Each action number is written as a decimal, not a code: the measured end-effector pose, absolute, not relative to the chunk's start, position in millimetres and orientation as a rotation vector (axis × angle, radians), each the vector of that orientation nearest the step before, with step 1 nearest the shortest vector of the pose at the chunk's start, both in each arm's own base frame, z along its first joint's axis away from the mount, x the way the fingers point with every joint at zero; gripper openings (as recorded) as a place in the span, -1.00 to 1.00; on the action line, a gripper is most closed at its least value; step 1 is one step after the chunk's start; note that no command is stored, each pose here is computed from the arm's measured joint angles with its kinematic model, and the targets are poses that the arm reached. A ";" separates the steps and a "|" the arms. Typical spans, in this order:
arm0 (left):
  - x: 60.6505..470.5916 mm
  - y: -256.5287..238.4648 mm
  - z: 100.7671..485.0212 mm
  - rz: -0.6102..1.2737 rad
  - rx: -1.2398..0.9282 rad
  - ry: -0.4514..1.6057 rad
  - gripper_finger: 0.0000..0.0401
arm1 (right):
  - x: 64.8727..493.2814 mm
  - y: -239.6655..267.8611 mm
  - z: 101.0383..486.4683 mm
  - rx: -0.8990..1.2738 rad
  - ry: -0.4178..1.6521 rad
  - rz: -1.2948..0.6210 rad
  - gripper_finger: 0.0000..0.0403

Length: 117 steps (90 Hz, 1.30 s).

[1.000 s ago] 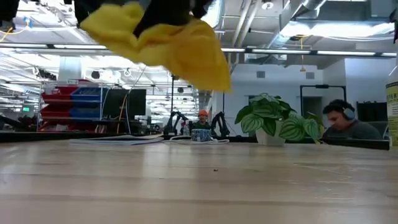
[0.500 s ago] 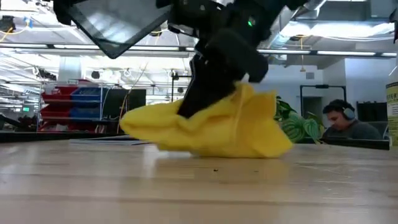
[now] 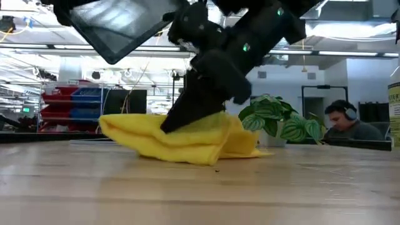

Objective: Clean tablet
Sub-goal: Wipe the front of the tablet using microfiber towel, then spray the back of the tablet using the cleaning bottle

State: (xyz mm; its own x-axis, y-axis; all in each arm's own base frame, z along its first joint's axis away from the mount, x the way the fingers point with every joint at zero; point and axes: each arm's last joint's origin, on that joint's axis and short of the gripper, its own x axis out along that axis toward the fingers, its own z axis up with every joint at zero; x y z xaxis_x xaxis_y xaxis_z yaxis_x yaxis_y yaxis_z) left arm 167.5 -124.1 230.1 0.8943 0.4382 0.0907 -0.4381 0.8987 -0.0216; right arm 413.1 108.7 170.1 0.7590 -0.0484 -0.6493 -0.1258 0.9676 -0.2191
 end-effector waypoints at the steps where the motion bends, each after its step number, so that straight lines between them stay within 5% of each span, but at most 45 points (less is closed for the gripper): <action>1: 167.5 -124.1 230.1 0.454 0.003 -0.093 -0.95 | 412.9 109.2 174.2 -0.256 0.706 0.044 0.28; 23: 169.5 -126.6 218.9 0.409 0.196 -0.004 -0.95 | 374.6 123.4 236.0 -0.154 0.713 -0.012 0.46; 49: 201.3 -139.1 203.7 0.266 0.371 0.183 -0.95 | 305.9 159.5 247.9 -0.134 0.731 -0.183 0.46; 85: 282.8 -175.7 160.2 0.226 0.502 0.608 -0.92 | 285.3 181.8 255.8 -0.132 0.597 -0.318 0.46; 102: 305.1 -193.4 151.6 0.142 0.497 0.665 -0.80 | 287.1 179.0 255.4 -0.054 0.587 -0.350 0.46; 117: 311.7 -204.1 154.5 0.028 0.381 0.691 -0.48 | 289.5 182.8 241.2 0.106 0.645 -0.348 0.46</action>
State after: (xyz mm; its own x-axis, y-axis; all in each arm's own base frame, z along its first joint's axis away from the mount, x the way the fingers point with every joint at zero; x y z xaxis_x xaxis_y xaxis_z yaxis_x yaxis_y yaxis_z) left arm 311.7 -204.1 154.5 0.7729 0.1502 -0.6164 0.0997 0.9307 0.3518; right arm 289.5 182.8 241.2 0.7435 -0.2844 -0.6052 0.3499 0.9367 -0.0104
